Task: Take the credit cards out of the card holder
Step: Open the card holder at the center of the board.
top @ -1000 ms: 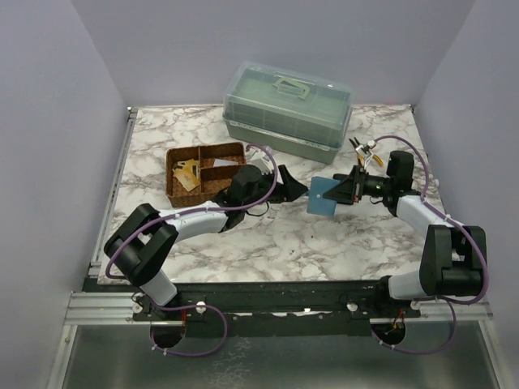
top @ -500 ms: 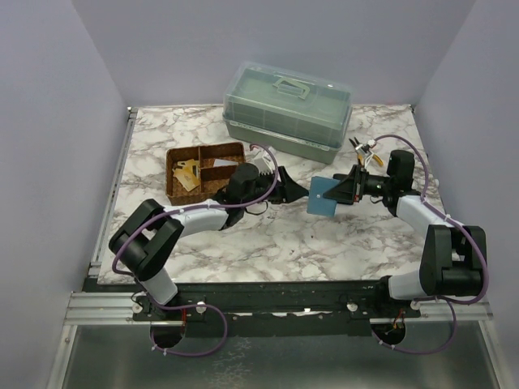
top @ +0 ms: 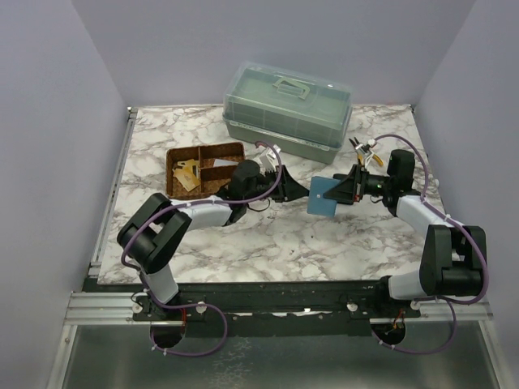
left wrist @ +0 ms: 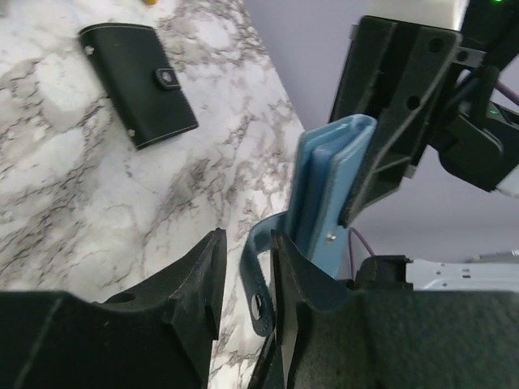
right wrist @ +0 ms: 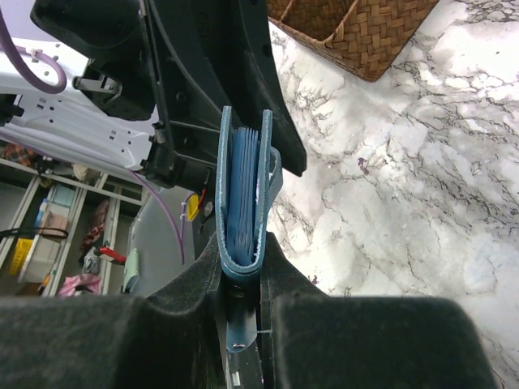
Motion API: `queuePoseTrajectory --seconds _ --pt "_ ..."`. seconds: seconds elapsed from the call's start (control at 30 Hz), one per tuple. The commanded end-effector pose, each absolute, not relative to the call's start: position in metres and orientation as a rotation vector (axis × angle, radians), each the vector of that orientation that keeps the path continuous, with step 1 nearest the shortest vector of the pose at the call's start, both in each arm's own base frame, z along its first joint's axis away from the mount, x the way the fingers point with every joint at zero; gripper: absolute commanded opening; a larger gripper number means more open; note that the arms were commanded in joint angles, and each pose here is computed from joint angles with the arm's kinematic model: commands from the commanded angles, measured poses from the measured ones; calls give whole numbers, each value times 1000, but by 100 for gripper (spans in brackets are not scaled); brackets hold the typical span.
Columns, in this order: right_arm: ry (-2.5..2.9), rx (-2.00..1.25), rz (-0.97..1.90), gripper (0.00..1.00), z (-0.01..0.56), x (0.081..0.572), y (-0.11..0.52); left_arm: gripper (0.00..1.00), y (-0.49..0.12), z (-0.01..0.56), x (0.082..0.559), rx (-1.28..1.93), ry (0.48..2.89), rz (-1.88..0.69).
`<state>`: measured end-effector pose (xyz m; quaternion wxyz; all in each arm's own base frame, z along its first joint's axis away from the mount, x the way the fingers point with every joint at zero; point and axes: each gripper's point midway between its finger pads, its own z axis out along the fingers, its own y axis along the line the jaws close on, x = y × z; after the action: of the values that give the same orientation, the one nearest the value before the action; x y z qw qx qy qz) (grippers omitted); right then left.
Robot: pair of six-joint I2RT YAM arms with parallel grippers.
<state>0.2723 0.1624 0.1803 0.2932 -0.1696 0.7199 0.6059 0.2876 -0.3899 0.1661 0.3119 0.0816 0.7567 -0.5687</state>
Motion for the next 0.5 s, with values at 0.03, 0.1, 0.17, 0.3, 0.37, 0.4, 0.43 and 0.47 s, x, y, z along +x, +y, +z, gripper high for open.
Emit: queuePoseTrajectory --seconds 0.03,0.1,0.17,0.3,0.37,0.4,0.43,0.47 --pt "1889 -482 1617 0 185 271 161 26 -402 197 274 363 1876 -1663" --pt "1895 -474 1612 0 184 272 161 12 -401 197 270 374 1878 -1685" --pt "1898 -470 1609 0 183 273 161 0 -398 196 269 367 1884 -1696" --pt "1907 -458 1596 2 182 275 161 0 -391 199 267 356 1875 -1695" --pt "1918 -447 1589 12 180 276 161 0 -388 203 267 345 1866 -1691" --pt "1923 -440 1587 21 179 277 160 0 -386 206 268 339 1858 -1687" --pt "1925 -440 1583 30 178 278 160 0 -384 208 268 331 1854 -1681" --pt "1929 -436 1585 38 177 278 160 0 -382 211 269 320 1854 -1672"
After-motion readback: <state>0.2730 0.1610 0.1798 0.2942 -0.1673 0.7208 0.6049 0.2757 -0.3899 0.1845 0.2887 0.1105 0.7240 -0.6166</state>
